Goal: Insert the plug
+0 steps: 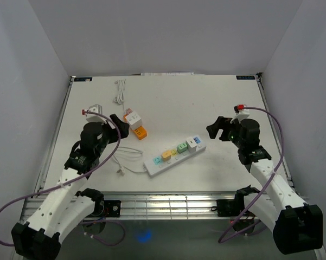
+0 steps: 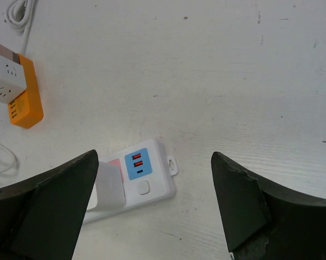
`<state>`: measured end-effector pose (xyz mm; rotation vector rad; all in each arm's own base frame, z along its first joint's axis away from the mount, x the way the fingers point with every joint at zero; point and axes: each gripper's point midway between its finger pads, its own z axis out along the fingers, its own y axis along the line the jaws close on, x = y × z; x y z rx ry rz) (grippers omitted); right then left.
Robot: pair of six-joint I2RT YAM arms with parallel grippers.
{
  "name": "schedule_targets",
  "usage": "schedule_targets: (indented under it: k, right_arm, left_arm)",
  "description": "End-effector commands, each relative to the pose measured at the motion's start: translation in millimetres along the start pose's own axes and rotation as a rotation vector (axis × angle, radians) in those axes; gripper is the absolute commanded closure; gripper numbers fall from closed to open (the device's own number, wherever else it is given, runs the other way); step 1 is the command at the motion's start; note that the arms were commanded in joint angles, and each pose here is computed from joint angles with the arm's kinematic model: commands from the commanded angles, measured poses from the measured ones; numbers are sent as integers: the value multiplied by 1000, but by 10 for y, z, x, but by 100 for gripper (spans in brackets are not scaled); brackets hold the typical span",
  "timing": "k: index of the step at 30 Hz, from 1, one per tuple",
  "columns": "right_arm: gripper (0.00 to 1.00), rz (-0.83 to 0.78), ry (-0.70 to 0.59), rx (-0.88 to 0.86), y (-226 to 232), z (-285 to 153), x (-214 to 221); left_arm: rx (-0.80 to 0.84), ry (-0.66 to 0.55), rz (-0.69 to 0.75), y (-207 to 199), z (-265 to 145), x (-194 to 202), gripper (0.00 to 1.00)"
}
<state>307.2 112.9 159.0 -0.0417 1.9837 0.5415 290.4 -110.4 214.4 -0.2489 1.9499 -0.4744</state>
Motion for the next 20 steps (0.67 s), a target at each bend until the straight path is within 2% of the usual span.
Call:
schedule_targets:
  k: [1, 7, 20]
  right_arm:
    - [11, -40, -134, 55, -115, -61, -184]
    - [11, -51, -173, 76, -190, -155, -63]
    - [11, -55, -198, 88, -190, -226, -123]
  left_arm:
    - [-38, -243, -138, 143, -176, -345, 2]
    - [-41, -321, -138, 247, -349, -366, 2]
    - [-56, -308, -124, 252, -340, -380, 2]
